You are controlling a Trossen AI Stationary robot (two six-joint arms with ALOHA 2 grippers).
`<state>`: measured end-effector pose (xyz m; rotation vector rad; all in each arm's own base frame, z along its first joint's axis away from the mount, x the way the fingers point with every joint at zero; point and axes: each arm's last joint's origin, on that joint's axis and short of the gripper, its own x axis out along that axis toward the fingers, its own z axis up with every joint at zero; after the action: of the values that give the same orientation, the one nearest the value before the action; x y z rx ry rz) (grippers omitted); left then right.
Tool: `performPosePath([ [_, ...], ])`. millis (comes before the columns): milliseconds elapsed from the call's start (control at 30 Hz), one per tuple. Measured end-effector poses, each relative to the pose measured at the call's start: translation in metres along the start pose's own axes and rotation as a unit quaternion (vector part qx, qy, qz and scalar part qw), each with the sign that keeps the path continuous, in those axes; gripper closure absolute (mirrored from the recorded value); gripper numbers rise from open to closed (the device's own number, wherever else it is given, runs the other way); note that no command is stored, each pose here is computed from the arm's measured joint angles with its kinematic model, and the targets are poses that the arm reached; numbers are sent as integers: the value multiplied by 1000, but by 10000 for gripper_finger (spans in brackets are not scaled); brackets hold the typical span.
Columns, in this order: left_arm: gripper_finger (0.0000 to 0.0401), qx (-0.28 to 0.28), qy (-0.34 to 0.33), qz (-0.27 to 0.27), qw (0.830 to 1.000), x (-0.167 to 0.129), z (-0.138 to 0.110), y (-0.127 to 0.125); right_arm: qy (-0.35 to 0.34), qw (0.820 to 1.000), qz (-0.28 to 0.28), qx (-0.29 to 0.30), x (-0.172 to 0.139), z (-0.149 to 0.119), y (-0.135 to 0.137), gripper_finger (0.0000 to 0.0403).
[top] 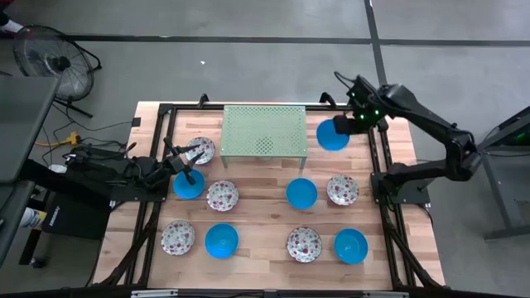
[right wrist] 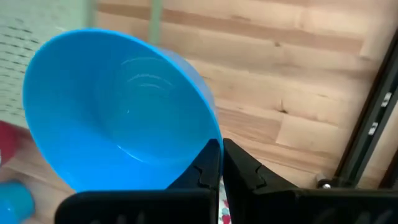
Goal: Pick & Place Mini bowls
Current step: Put the blue bowl on the shelf
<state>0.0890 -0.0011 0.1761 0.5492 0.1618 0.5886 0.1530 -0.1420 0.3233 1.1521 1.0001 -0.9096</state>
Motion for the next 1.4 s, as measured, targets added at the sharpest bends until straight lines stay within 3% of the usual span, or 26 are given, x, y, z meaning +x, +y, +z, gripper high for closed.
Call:
performPosePath([
  [300, 274, 0, 0, 0, 1000, 0, 0, 0, 10, 998, -7, -61, -14, 41, 38, 403],
  [700, 274, 0, 0, 0, 1000, 0, 0, 0, 41, 993, -11, -111, 4, 85, 83, 403],
  [1133, 274, 0, 0, 0, 1000, 0, 0, 0, 79, 989, 13, -123, 42, 94, 116, 403],
  [1400, 274, 0, 0, 0, 1000, 0, 0, 0, 65, 990, 21, -122, 51, 95, 126, 403],
])
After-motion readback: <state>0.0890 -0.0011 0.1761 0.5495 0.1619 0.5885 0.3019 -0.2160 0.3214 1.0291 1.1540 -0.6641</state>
